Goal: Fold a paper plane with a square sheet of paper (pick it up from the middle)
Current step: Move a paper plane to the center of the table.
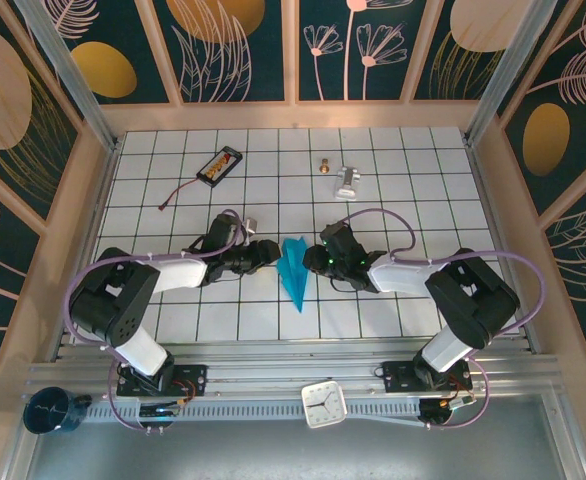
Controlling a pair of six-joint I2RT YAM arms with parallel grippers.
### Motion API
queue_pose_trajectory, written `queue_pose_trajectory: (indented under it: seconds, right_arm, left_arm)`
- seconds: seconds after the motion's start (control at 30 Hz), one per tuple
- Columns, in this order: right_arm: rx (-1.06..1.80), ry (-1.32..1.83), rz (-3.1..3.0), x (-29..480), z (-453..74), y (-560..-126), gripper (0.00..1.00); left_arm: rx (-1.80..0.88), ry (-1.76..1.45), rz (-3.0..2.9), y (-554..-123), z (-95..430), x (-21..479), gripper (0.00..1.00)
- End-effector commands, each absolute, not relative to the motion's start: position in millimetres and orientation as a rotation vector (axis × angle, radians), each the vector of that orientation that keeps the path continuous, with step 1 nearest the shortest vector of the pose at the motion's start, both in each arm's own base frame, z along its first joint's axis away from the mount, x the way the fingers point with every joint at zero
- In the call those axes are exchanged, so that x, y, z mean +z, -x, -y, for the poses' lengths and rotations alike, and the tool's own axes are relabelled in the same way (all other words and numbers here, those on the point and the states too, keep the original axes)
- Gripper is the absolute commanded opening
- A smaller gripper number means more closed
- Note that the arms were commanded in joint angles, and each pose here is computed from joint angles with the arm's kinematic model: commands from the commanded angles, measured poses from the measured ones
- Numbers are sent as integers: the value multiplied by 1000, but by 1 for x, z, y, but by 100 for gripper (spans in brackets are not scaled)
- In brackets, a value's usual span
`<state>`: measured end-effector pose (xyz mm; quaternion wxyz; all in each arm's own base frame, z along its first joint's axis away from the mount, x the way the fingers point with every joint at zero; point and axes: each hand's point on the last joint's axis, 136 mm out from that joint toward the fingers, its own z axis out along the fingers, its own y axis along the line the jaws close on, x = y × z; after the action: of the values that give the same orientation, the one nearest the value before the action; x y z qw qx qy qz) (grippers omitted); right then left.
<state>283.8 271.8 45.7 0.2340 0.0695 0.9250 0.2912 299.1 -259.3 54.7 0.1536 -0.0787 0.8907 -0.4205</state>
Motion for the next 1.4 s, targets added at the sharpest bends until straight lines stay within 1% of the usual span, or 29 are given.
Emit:
queue_pose_trajectory:
  seconds: [0.0,0.1,0.3,0.4,0.53,0.63,0.77,0.87,1.03,1.1,1.23,1.27,1.37]
  right_arm:
    - [829,-161,-2518,53,-273,-285,33]
    - [807,-160,-2541,47,-273,-284,32]
    - [724,-197,-2582,34,-259,-282,14]
    - [722,-202,-2580,33,-256,-281,9]
    - [727,-201,-2582,32,-255,-280,6]
    - [742,-201,-2574,34,-256,-280,6]
    - [753,-203,-2575,32,-258,-280,6]
    - [762,-203,-2577,31,-260,-280,6]
    - [763,-209,-2582,29,-260,-279,5]
    - [764,-209,-2581,29,-260,-279,5]
    - [731,-229,-2591,26,-256,-279,0]
    - [712,-239,-2596,25,-253,-279,0]
    - [657,-281,-2605,21,-243,-277,0]
  left_arm:
    - [-1205,192,-2516,-306,259,70,51]
    - [-1186,192,-2527,-305,256,67,51]
    - [-1167,196,-2537,-302,253,65,52]
    - [-1172,181,-2553,-300,254,63,51]
    - [-1239,145,-2555,-294,262,68,52]
    - [-1275,118,-2553,-290,271,72,56]
    - [-1251,107,-2611,-287,277,57,54]
    - [-1263,107,-2627,-287,282,51,47]
    - [-1337,89,-2619,-290,299,50,39]
    - [-1336,91,-2627,-291,301,48,33]
    - [-1314,105,-2639,-292,299,46,12]
    - [-1302,109,-2634,-293,297,48,8]
    - [-1256,157,-2616,-296,287,52,1]
